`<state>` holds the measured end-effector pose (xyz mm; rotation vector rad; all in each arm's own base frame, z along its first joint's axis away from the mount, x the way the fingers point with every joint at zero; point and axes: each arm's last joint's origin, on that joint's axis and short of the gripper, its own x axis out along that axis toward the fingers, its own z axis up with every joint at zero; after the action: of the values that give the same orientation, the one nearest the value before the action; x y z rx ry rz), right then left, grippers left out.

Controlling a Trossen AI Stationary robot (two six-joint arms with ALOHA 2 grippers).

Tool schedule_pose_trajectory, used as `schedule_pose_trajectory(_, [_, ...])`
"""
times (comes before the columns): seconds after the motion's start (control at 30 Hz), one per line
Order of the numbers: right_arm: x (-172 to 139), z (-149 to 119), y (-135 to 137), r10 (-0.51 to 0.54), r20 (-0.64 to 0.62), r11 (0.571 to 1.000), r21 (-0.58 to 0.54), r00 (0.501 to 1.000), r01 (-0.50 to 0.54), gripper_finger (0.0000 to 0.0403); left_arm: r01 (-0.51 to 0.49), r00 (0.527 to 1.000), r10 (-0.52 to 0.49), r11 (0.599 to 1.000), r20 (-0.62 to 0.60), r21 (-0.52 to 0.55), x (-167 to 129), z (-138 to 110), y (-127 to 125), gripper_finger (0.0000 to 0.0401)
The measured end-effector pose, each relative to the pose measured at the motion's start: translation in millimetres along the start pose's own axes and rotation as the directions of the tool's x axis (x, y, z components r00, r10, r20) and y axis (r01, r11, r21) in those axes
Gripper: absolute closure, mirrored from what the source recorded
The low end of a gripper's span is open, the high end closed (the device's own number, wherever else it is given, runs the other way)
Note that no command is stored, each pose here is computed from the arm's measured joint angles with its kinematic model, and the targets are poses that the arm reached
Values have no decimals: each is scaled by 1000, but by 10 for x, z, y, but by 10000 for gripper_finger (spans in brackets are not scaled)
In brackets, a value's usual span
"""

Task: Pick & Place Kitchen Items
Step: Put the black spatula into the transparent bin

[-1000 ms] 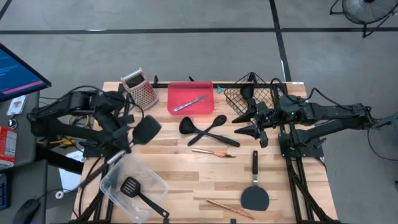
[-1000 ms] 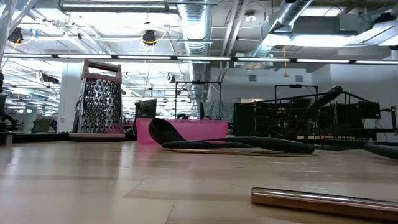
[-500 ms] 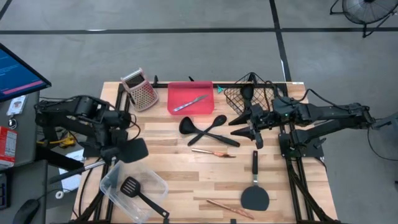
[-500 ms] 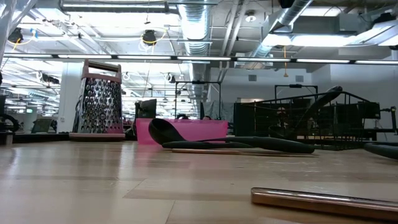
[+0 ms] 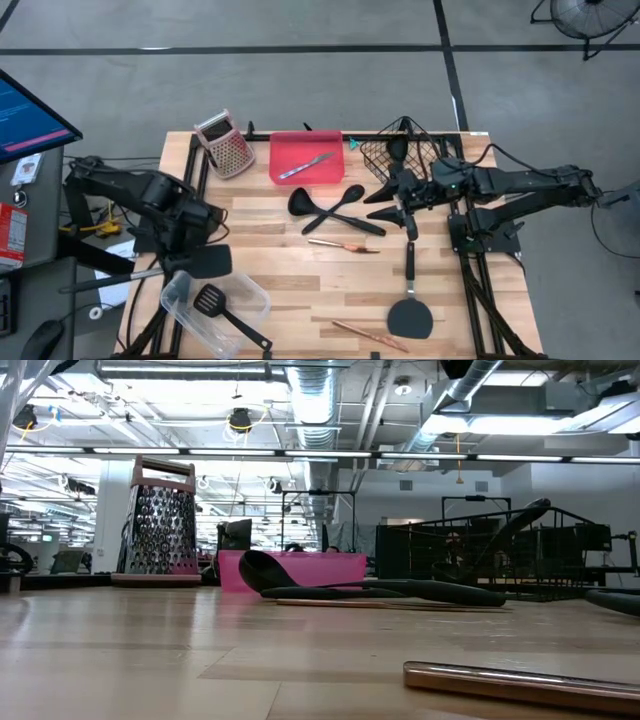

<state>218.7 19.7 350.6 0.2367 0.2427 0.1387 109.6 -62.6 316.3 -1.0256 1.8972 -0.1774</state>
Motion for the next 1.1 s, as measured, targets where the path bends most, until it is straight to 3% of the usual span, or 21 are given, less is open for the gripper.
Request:
schedule_pose_trajectory(0.3, [1,-3,-1,-1,-3,1000,0,1000,1,209,-80,994,81,997,-66,19,156,-1,-6,370])
schedule_pose_trajectory(0.57, [1,-18,-4,-4,-18,1000,2,1000,4,207,-143,984,136,988,-118,-52,292,128,6,359])
schedule_pose_trajectory(1.1, [0,-42,-10,-10,-44,999,30,999,11,208,-137,975,113,984,-190,-117,348,200,-39,343])
